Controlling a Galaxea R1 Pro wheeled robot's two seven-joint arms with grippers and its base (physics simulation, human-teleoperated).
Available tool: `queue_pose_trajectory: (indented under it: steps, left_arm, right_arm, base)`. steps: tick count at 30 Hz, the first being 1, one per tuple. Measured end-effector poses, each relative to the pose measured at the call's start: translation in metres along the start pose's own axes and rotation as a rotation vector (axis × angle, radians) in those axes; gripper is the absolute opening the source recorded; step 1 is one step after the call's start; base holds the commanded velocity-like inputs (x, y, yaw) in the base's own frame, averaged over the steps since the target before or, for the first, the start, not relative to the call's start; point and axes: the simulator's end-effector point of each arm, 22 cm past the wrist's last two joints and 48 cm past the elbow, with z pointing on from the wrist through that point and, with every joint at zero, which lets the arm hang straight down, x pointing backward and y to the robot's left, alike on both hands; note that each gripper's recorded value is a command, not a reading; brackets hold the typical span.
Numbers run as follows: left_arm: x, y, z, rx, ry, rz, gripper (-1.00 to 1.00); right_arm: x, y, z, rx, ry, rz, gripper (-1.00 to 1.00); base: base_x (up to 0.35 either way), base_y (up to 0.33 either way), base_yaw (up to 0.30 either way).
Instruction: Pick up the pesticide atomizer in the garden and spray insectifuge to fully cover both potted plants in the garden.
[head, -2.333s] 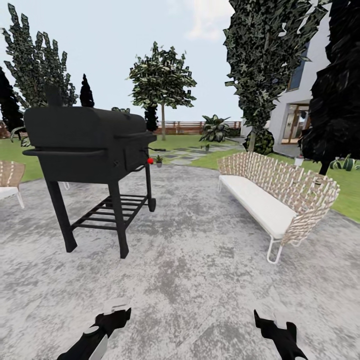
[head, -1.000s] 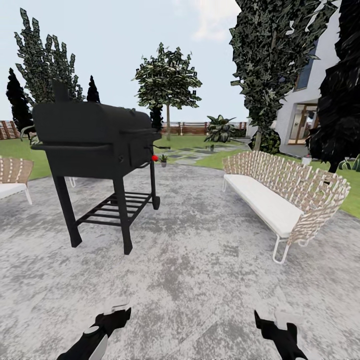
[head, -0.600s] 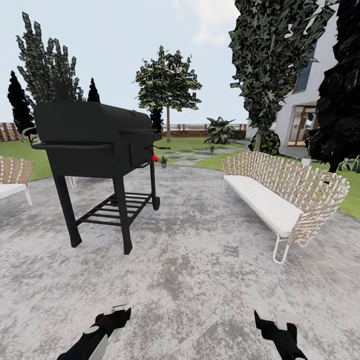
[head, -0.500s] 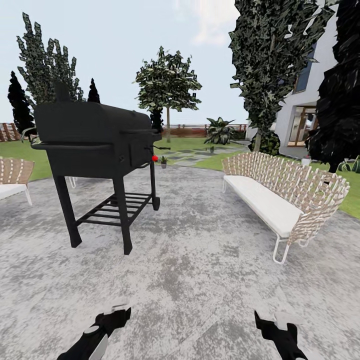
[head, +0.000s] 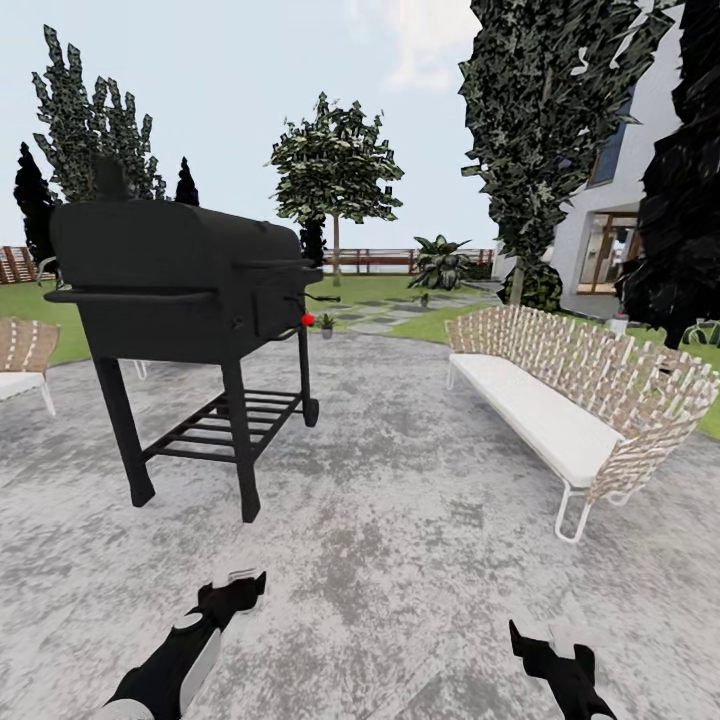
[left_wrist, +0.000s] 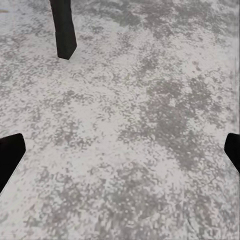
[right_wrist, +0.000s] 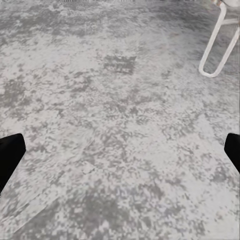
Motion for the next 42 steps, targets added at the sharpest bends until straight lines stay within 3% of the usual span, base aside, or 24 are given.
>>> queue_pose_trajectory:
  steps: [5, 18, 42]
  left_arm:
    - [-0.006, -0.002, -0.001, 0.003, -0.017, 0.002, 1.00]
    - [0.029, 0.004, -0.004, -0.004, 0.030, 0.012, 1.00]
    - [0.035, 0.008, -0.004, -0.010, 0.042, 0.013, 1.00]
  right_arm:
    - [0.000, 0.001, 0.000, 0.000, 0.001, 0.001, 1.00]
    - [0.008, 0.003, 0.001, -0.003, 0.016, -0.002, 1.00]
    - [0.014, 0.003, 0.001, -0.003, 0.026, -0.003, 1.00]
  base:
    - [0.327, 0.000, 0.000]
    - [0.328, -0.048, 0.000]
    - [0.283, -0.233, 0.000]
